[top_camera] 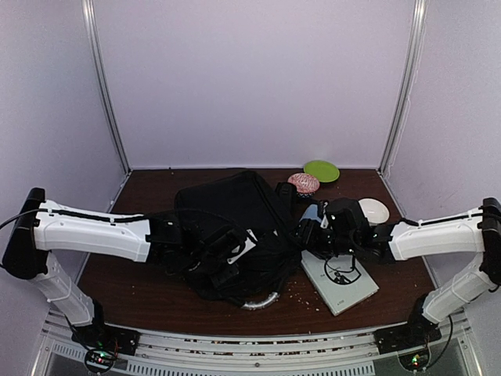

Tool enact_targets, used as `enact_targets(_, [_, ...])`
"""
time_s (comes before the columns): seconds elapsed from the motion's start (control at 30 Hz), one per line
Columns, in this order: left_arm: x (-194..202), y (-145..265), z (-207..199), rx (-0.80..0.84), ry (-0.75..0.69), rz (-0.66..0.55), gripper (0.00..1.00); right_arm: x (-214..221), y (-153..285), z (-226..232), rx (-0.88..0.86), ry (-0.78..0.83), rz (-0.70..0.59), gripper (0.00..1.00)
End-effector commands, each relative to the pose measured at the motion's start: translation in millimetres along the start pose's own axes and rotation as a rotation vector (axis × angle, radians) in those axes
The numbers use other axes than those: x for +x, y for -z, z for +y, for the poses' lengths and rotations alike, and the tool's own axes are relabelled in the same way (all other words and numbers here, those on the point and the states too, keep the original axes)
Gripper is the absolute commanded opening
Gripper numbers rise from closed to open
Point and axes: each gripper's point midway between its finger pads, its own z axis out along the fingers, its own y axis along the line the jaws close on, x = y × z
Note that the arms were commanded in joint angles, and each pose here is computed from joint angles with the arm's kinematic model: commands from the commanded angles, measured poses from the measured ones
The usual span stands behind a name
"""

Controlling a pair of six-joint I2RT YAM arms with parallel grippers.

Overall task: Pack the student bag
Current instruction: Adjust the student bag at the center of the board.

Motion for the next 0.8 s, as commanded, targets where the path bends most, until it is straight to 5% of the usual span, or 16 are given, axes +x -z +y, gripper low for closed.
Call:
enact_targets(0.0, [-17,19,18,-0.062,0.099,-0.105,0.00,2,-17,25,-0.063,-0.015,0.073,0.60])
enact_targets(0.27, [-6,75,77,-0.276,0.365,-0.203,0.00,-4,-33,105,-0.201,0.174,0.189,0.25])
enact_targets(0.77, [69,168,168,-0.621,0.735,-0.249,0.00,21,-76,244,-0.366,0.462,0.330,0.28])
